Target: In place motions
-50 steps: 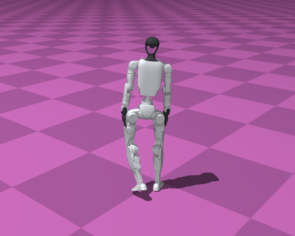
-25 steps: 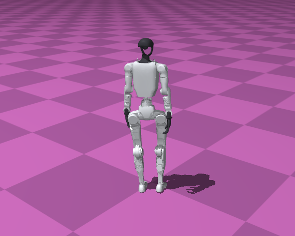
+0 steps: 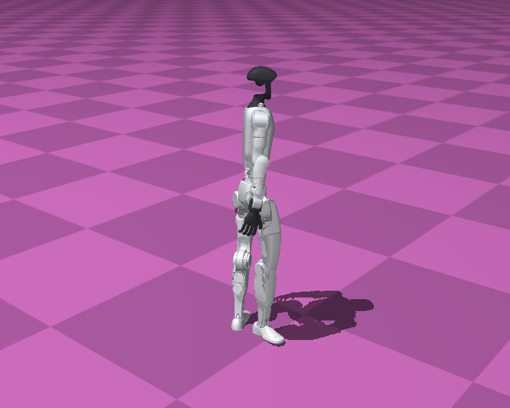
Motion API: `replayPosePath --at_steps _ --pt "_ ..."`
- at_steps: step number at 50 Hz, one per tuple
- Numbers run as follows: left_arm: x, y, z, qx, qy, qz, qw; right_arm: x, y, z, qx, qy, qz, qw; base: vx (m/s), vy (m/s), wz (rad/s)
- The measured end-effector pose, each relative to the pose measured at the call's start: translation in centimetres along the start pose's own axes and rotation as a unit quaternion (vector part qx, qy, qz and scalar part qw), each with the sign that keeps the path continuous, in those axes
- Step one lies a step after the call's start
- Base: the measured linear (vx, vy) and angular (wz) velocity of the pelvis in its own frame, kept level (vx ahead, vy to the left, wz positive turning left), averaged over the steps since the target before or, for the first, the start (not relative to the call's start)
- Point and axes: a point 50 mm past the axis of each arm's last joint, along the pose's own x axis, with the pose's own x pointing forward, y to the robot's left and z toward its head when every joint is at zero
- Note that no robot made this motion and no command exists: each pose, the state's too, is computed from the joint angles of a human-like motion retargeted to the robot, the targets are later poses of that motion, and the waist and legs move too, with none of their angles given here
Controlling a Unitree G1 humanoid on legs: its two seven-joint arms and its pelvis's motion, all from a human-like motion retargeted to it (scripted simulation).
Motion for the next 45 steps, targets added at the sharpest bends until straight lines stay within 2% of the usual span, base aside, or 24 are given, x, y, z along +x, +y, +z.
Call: replayPosePath --at_steps 6,10,19,24,28,39,45 --pt "0.0 0.1 0.3 -0.023 -0.009 0.004 1.000 0.3 1.4 -1.5 0.103 0.009 0.023 0.994 -0.24 0.27 -1.00" --pt "-0.1 -0.3 1.4 -0.040 -0.033 -0.014 0.999 0.4 2.6 -2.2 0.134 0.009 0.048 0.990 -0.23 0.21 -0.63" --pt "-0.2 0.5 2.0 -0.071 -0.068 0.000 0.995 0.6 4.8 -2.0 0.095 0.011 0.075 0.993 -0.22 0.05 -0.98" --pt "-0.3 0.8 2.6 -0.068 -0.074 0.004 0.995 0.5 3.5 0.1 0.006 -0.026 0.040 0.999 -0.28 0.03 -0.65" --pt "-0.3 -0.4 3.6 -0.064 -0.089 -0.003 0.994 0.2 2.2 1.8 -0.021 -0.048 0.014 0.999 -0.29 0.08 -1.26" --pt "0.3 -2.2 0.3 -0.026 -0.034 -0.014 0.999 0.1 2.9 2.8 0.023 -0.060 0.047 0.997 0.02 -0.07 -0.51" --pt "0.2 -2.0 1.3 -0.013 -0.042 -0.013 0.999 0.3 3.4 2.0 0.078 -0.061 0.063 0.993 0.00 -0.07 -0.61"
